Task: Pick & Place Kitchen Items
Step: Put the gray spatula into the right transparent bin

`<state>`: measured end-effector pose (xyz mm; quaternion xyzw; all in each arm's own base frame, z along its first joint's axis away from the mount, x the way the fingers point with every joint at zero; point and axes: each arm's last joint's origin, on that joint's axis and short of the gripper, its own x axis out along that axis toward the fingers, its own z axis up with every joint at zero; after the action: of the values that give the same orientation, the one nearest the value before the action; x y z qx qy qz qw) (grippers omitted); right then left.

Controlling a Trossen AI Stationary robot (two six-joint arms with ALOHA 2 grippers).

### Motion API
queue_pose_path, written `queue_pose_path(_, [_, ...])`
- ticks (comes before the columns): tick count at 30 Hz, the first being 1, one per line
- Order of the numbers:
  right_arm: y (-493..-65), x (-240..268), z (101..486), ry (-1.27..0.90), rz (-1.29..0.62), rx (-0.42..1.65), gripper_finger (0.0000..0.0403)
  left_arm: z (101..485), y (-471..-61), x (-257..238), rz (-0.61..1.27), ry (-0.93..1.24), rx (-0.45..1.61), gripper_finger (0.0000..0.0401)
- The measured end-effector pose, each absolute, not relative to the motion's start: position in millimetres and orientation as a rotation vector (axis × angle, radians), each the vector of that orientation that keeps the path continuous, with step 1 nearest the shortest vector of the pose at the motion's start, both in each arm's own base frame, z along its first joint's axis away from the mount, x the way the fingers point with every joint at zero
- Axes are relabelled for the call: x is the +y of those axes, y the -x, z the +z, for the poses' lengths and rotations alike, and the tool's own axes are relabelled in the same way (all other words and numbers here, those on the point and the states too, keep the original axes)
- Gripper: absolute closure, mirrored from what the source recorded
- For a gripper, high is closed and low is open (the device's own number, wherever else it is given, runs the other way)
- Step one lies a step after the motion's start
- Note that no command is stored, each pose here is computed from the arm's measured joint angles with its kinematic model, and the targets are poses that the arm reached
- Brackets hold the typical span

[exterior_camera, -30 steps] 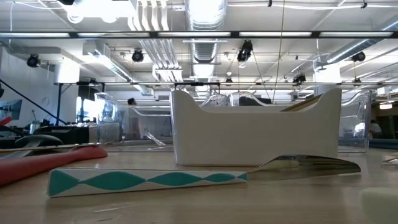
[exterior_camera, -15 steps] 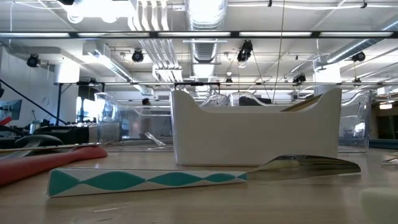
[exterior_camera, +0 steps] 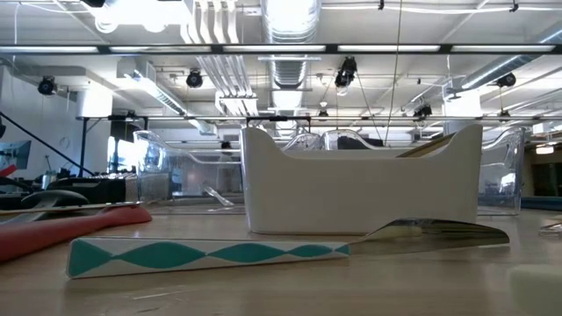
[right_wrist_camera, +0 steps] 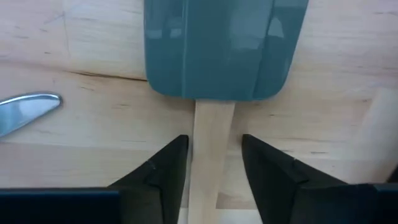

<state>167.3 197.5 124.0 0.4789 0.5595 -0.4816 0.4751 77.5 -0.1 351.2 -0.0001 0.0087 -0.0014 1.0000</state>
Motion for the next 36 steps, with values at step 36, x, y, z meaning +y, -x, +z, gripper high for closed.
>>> queue_pose_path(36, [-187,231,209,-1.113,-1.189,1.361,0.0360,351,-77,0,-0.003,0.000,0.017,0.0343])
